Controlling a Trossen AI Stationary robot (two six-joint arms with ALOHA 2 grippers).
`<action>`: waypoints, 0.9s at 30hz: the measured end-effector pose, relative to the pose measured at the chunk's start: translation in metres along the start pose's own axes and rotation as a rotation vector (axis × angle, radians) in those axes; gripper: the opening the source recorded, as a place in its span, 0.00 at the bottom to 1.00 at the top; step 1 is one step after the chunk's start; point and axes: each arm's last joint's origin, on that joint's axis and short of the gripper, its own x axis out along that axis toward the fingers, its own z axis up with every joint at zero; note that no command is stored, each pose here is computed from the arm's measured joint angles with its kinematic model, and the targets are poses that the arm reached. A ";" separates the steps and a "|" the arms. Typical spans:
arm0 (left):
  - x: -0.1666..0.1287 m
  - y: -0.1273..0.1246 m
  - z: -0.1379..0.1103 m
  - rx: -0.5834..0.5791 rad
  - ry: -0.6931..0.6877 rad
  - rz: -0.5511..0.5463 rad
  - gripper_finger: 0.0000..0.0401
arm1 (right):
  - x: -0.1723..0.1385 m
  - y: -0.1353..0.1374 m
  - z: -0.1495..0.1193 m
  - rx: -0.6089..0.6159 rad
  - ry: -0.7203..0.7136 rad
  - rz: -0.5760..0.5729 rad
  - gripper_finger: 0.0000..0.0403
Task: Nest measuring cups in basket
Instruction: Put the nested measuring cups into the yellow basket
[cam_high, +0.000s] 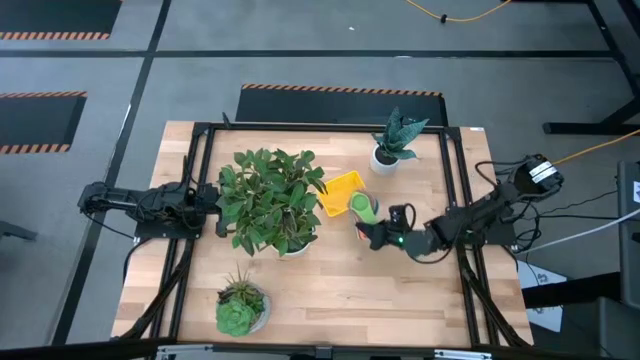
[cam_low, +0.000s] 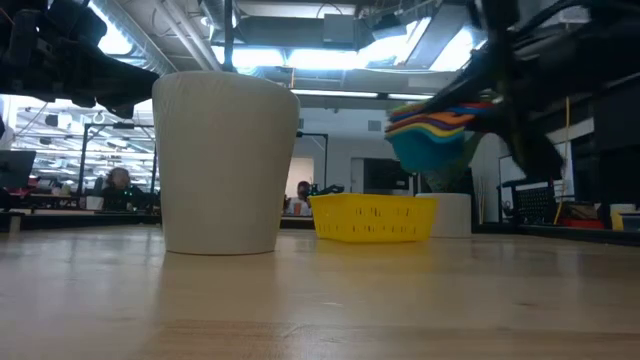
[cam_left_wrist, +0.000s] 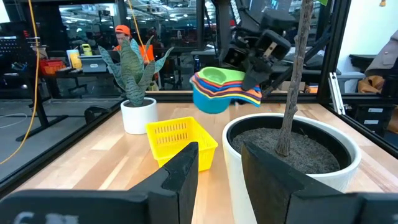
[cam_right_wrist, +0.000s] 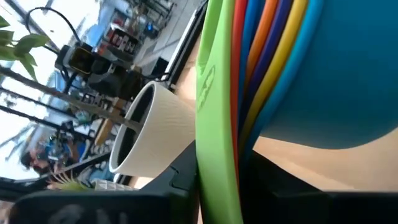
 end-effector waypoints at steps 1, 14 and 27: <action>0.000 0.000 0.000 0.000 0.000 0.000 0.29 | 0.004 0.000 0.005 -0.009 0.015 0.002 0.19; 0.000 0.000 0.000 0.000 0.000 0.000 0.29 | 0.050 -0.013 0.064 -0.036 0.221 0.113 0.19; 0.000 0.000 0.000 0.000 0.001 0.000 0.29 | 0.068 -0.029 0.072 -0.038 0.290 0.131 0.19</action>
